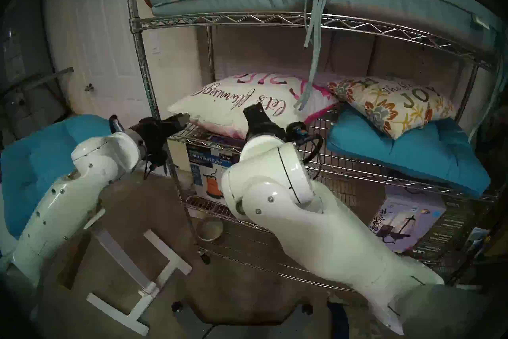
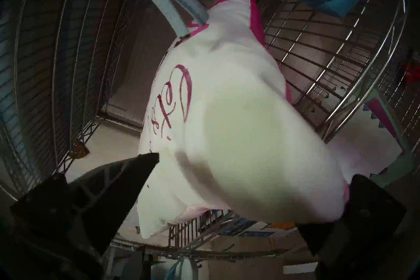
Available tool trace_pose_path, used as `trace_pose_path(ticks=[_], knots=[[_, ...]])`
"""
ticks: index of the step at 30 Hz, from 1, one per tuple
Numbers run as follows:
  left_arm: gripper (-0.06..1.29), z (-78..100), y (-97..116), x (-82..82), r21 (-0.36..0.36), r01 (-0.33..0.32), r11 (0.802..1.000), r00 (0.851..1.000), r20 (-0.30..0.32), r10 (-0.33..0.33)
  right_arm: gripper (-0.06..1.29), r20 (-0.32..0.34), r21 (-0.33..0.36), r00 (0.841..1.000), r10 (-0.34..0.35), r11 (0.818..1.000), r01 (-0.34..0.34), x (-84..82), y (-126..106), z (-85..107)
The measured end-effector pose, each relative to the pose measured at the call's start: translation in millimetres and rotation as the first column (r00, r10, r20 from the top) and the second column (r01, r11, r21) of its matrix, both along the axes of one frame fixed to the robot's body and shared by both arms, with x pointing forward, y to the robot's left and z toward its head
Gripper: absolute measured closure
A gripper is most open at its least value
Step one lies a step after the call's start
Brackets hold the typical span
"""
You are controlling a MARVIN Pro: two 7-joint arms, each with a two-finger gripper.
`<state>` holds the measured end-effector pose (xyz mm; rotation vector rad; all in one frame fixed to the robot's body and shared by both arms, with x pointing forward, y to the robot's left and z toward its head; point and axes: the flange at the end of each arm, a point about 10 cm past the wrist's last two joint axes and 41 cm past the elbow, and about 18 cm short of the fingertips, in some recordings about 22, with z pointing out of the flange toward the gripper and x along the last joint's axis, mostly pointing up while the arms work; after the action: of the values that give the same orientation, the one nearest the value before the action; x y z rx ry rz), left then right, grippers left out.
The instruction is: Put cushion on the shelf
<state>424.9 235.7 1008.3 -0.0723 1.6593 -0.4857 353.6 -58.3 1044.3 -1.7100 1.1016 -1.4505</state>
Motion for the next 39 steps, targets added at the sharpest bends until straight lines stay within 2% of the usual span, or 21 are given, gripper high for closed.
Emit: trace_pose_path(ticks=[11,19,27,39], knots=[[-0.04,19.4,1,-34.9,-0.005,0.028,1.0,0.999,0.03,-0.028,-0.02,0.013,0.004,1.0,0.018,1.0,-0.018,-16.6,-1,6.4],[-0.04,26.2,-2,-61.8,-0.012,0.048,0.999,0.998,0.032,-0.047,-0.02,-0.017,-0.027,1.0,-0.014,1.0,0.014,-26.3,-18,-0.9],[-0.04,26.5,-2,-77.1,-0.016,0.053,0.998,0.998,0.025,-0.053,-0.02,-0.043,-0.073,0.998,-0.042,0.997,0.039,-36.7,-32,-4.1],[-0.04,28.2,-1,-95.1,-0.028,0.066,0.997,0.997,0.028,-0.065,-0.02,-0.055,-0.104,0.997,-0.046,0.994,0.04,-50.9,-39,-4.2]])
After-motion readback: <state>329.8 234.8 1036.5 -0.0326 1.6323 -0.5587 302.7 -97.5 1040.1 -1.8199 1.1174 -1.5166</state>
